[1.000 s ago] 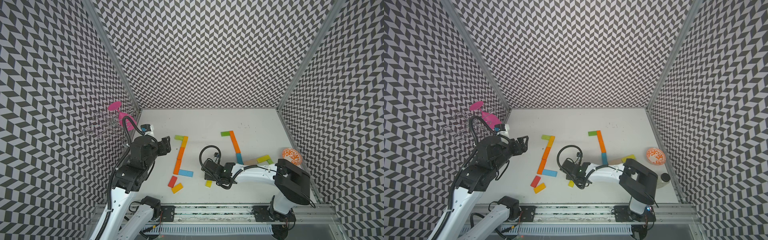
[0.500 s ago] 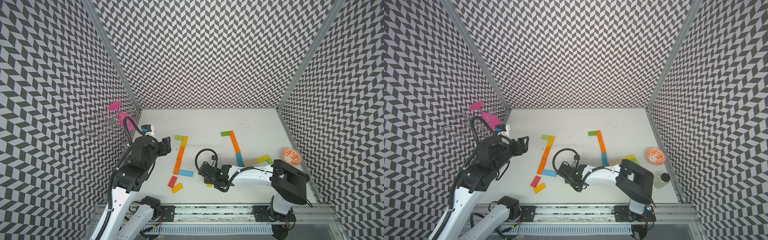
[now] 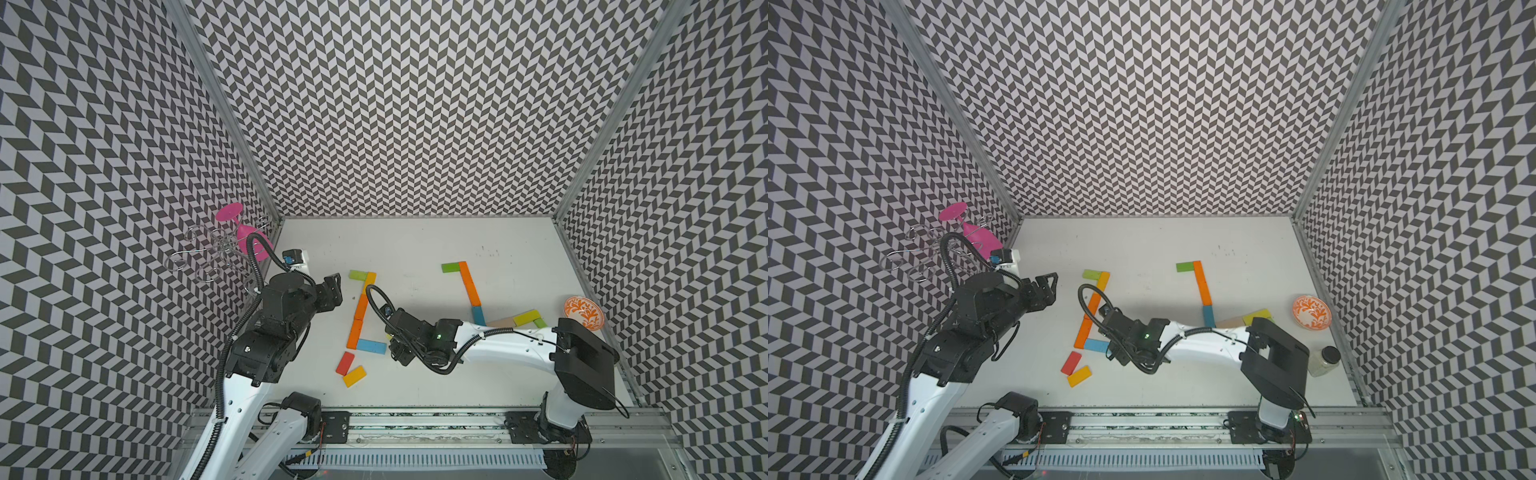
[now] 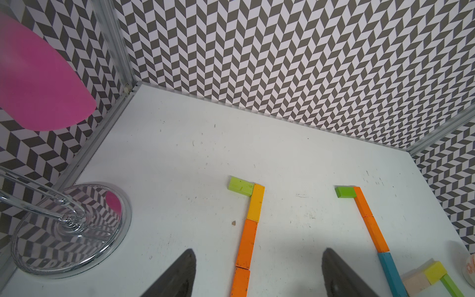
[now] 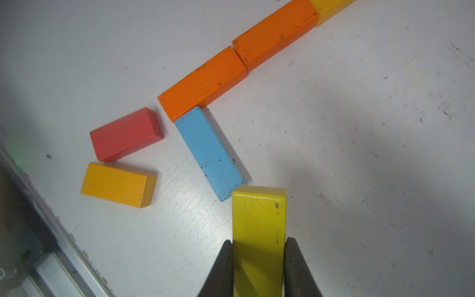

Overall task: Assemble a giraffe with building blocks
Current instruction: Assemble the building block at the center of the board.

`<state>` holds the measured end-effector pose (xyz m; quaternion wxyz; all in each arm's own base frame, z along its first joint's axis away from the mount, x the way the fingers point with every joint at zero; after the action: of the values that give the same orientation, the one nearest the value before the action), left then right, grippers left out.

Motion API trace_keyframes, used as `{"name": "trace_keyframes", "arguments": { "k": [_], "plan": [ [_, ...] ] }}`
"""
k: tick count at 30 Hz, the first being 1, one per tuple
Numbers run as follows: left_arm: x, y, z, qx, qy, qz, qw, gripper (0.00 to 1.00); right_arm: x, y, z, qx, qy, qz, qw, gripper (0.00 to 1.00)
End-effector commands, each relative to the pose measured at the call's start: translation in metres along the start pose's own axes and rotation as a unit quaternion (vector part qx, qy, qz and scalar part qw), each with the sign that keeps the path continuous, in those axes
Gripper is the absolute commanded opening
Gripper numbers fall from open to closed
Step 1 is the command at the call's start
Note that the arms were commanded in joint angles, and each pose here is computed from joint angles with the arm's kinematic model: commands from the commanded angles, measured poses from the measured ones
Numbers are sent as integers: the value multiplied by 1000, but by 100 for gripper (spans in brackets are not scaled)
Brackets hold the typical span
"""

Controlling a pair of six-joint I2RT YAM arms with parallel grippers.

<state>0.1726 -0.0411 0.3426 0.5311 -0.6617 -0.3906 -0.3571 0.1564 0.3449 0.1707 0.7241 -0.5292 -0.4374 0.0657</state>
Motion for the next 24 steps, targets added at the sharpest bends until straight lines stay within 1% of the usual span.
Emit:
{"name": "trace_keyframes", "arguments": {
  "k": [1, 5, 8, 12, 14, 17, 20, 22, 24],
  "plan": [
    [6, -6, 1, 7, -4, -16, 1000, 78, -4, -3, 7, 42, -112, 1, 993, 16],
    [5, -5, 1, 7, -4, -15, 1000, 78, -19, 3, 5, 55, -149, 19, 987, 19],
    [5, -4, 1, 6, -4, -15, 1000, 78, -30, 12, 4, 62, -171, 44, 982, 21],
    [5, -4, 2, 7, -4, -13, 1000, 78, -43, 25, 3, 65, -195, 69, 976, 28],
    [4, -4, 1, 7, -3, -12, 1000, 78, -46, 28, 2, 63, -202, 74, 974, 34],
    [4, -4, 2, 7, -4, -12, 1000, 78, -51, 32, 2, 65, -209, 81, 972, 48],
    [4, -4, 2, 9, -3, -11, 1000, 78, -55, 35, 0, 64, -213, 94, 970, 55],
    [3, -4, 2, 9, -3, -11, 1000, 78, -57, 36, -1, 61, -216, 98, 970, 56],
    [3, -4, 2, 8, -2, -12, 1000, 78, -59, 37, -2, 54, -217, 101, 969, 52]
  ]
}}
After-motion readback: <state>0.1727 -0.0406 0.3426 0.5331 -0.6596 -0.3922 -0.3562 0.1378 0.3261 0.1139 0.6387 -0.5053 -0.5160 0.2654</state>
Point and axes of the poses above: each gripper's point midway between its finger pads, its own y axis out along the fingers, its own z axis along the line the jaws close on, x = y × z, the point moved 10 cm from there along -y, back along the fingers, and after that the axes turned 7 degrees about y, right-handed, at the moved point
